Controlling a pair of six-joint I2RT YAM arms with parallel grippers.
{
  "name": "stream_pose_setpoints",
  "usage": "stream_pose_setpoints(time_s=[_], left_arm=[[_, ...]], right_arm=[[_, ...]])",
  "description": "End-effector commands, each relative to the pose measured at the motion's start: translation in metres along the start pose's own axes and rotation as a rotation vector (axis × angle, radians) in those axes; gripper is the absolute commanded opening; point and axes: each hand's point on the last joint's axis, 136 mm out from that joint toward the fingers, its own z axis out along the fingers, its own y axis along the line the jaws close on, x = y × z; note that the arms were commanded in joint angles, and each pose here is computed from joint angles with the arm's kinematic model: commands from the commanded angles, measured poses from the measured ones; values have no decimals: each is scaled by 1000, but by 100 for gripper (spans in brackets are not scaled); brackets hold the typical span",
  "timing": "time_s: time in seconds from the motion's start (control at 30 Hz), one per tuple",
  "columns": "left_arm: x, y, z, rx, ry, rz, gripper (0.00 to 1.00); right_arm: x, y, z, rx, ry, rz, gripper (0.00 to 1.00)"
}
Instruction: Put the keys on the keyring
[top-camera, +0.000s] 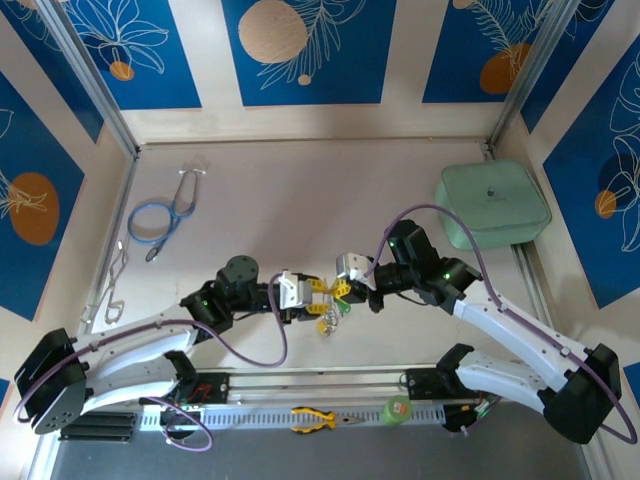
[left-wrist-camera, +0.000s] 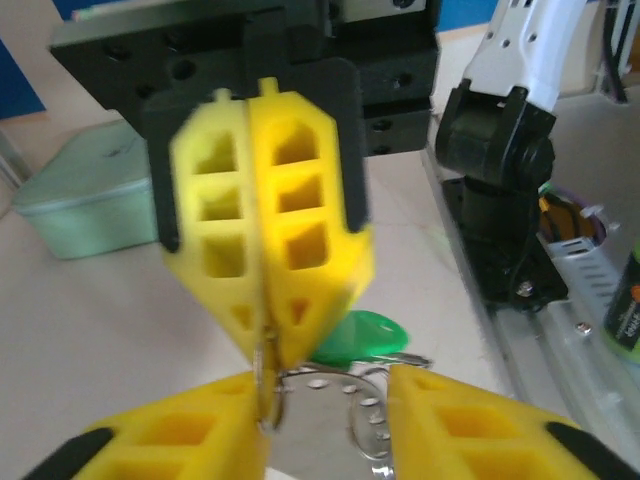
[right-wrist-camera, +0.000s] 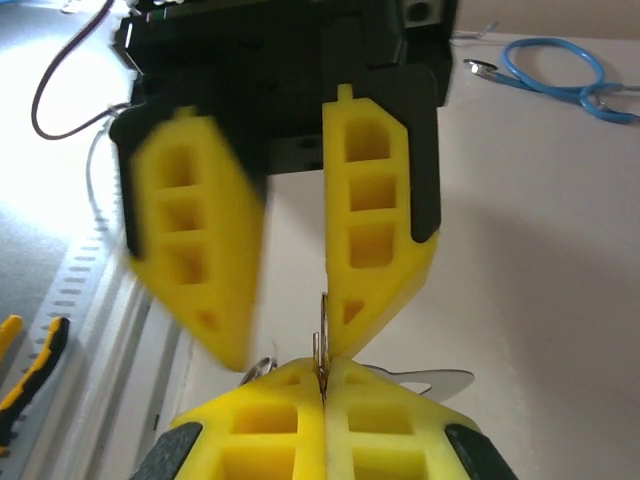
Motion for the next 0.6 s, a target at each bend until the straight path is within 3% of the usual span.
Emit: stream_pose_setpoints(time_s=[0.0,0.17,0.57], left_arm=[[-3,12,-3,-53,44,27,40],[7,15,-6,-50,159,49,32],[-5,13,-3,-24,109,52,23]], right_arm=[[-9,3,-8,1,26,-54,0],[2,-2,-9,20,185,-80,0],[-7,-8,-3,7,291,-145,0]])
